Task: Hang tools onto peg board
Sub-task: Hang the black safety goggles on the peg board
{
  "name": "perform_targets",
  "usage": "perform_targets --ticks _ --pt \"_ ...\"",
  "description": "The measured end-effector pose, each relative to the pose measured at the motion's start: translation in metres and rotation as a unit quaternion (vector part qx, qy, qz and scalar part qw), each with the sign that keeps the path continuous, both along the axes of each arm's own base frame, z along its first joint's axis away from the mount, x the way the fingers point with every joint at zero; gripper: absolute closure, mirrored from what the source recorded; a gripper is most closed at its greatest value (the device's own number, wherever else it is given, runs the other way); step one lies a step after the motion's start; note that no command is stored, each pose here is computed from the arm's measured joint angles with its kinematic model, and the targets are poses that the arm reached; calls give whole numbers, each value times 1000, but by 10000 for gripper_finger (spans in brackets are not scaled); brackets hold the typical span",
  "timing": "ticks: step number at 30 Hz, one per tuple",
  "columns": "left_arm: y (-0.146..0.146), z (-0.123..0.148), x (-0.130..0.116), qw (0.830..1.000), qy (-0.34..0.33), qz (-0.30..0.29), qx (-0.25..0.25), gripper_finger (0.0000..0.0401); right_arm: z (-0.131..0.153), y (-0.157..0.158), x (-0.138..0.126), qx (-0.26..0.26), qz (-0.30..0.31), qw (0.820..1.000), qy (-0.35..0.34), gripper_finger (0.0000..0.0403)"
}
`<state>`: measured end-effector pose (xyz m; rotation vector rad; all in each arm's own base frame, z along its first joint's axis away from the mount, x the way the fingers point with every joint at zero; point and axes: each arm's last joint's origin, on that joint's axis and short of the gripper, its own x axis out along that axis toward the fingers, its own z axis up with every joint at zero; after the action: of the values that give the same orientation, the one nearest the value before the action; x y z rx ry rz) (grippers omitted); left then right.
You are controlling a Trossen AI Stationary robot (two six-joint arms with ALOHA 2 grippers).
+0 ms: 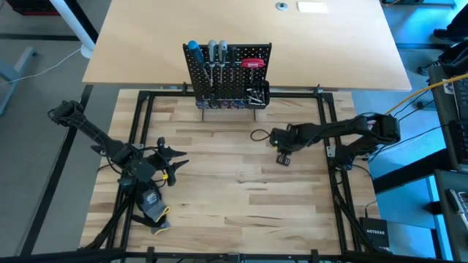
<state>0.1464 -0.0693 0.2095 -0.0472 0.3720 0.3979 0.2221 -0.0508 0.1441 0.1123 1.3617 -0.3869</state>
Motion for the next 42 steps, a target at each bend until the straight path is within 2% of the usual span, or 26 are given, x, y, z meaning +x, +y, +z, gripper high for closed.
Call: perform_targets --ticks 3,8,12,14,19,24,28,32,36,40,42 --pt "0 0 0 1000 1 -4 -2 274 2 15 6 7 10 999 -29 361" --pt "-3 10 3 1000 0 -31 -4 274 12 53 21 8 64 991 -116 373" --pt "-9 20 5 998 -24 -62 -5 274 24 82 36 17 85 972 -219 373" --pt "-12 26 7 996 -48 -76 0 274 35 97 45 21 104 956 -272 372" --pt "-22 43 20 985 -123 -117 26 274 76 130 65 -4 168 903 -396 368" --pt "-29 60 43 966 -201 -142 83 274 128 150 80 -26 255 822 -508 372" --pt "-31 85 68 963 -216 -120 105 274 159 156 86 2 326 749 -577 370" --pt "-35 112 85 964 -210 -111 123 274 173 159 87 -2 369 709 -601 371" --pt "-38 140 91 961 -223 -110 119 274 190 161 87 -11 395 659 -640 371" --pt "-43 135 96 962 -203 -151 106 274 195 165 89 9 438 614 -656 371" --pt "-46 131 100 960 -203 -168 93 274 192 167 92 21 450 603 -658 371"
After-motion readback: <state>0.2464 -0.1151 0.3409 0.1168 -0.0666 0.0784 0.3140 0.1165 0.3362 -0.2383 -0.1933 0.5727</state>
